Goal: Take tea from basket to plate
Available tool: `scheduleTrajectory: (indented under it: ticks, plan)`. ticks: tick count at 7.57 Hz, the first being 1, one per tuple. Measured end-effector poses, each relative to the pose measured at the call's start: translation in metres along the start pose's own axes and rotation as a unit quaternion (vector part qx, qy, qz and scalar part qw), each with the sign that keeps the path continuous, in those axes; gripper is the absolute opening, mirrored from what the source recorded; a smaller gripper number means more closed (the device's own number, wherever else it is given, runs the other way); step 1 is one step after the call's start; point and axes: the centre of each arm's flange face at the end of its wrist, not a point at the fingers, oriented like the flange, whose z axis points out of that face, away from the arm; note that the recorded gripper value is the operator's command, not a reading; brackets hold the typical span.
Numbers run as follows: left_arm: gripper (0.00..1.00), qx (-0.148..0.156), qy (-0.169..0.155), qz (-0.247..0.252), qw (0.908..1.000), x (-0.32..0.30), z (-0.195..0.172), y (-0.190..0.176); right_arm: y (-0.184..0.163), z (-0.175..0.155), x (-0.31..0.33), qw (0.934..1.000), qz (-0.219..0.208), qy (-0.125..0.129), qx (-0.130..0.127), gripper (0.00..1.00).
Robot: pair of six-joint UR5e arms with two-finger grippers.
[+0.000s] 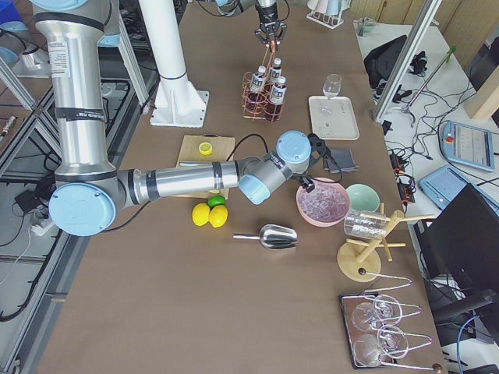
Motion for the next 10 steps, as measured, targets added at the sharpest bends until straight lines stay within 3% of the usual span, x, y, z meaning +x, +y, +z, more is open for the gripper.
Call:
scheduleTrajectory:
  ticks: [2, 4, 8, 10]
  plan:
    - [0.0, 0.009, 0.003, 0.005, 0.9999, -0.005, 0.012, 0.014, -0.031, 0.035, -0.035, 0.9941, -0.102, 0.0, 0.035, 1.0]
    - [0.0, 0.015, 0.013, 0.01, 0.9998, -0.017, 0.021, 0.03, -0.059, 0.049, -0.059, 0.9807, -0.178, -0.007, 0.08, 1.0]
    - [0.0, 0.018, 0.018, 0.011, 0.9996, -0.023, 0.026, 0.03, -0.102, 0.063, -0.096, 0.9543, -0.263, -0.017, 0.142, 1.0]
    - [0.0, 0.02, 0.018, 0.011, 0.9996, -0.023, 0.028, 0.029, -0.128, 0.097, -0.147, 0.9389, -0.3, -0.039, 0.164, 1.0]
